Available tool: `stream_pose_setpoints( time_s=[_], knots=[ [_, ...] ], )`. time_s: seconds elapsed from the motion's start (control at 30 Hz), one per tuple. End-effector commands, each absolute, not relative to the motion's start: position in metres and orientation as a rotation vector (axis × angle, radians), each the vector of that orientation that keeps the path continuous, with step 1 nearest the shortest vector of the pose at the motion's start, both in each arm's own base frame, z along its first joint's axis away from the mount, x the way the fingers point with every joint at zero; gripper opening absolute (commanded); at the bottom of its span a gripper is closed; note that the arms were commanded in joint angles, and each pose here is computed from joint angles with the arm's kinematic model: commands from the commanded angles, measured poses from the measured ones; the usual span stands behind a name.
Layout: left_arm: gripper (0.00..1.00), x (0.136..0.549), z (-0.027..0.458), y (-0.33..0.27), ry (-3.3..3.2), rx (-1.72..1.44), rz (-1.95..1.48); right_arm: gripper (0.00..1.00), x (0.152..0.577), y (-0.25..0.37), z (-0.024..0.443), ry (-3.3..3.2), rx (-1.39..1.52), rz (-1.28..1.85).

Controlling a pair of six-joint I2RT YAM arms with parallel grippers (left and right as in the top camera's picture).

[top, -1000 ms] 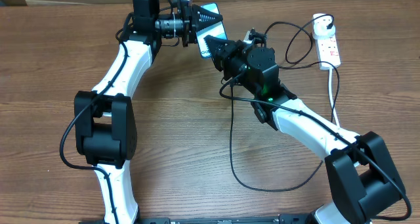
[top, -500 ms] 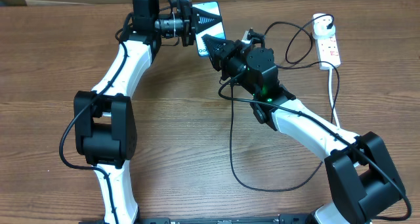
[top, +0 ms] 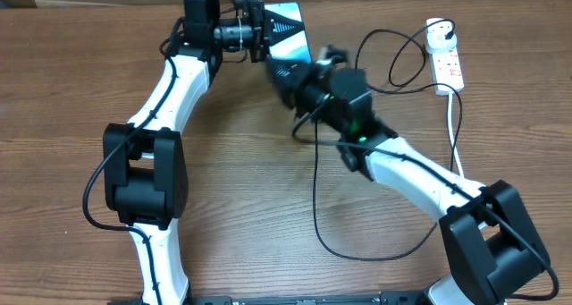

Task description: Plug charger to phone and switch on socket

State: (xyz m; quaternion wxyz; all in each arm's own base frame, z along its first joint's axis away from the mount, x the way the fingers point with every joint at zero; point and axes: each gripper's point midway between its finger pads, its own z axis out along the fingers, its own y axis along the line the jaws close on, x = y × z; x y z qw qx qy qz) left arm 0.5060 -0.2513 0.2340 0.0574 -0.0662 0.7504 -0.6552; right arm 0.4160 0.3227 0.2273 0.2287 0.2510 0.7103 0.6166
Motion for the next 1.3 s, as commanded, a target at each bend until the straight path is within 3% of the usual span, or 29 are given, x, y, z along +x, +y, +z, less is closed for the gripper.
stream_pose_setpoints(
  time_s=[0.0,0.27,0.67,0.87,1.07,1.27],
  knots=[
    [0.04,0.507,0.253,-0.261,2.229,-0.146,-1.946,0.45,0.392,0.347,0.236,2.013,0.469,1.742],
    [0.04,0.527,0.252,-0.224,2.190,-0.236,-1.897,0.58,0.412,0.319,0.219,2.042,0.447,1.591],
    [0.05,0.530,0.246,-0.158,2.212,-0.402,-1.966,0.61,0.396,0.279,0.171,2.294,0.244,1.289],
    [0.04,0.508,0.236,-0.160,2.319,-0.527,-2.102,0.61,0.383,0.250,0.157,2.508,0.142,0.940],
    [0.04,0.490,0.232,-0.164,2.383,-0.614,-2.205,0.63,0.380,0.197,0.184,2.621,0.116,0.440],
    [0.04,0.478,0.238,-0.168,2.402,-0.594,-2.298,0.60,0.368,0.175,0.176,2.697,0.120,0.273]
  ],
)
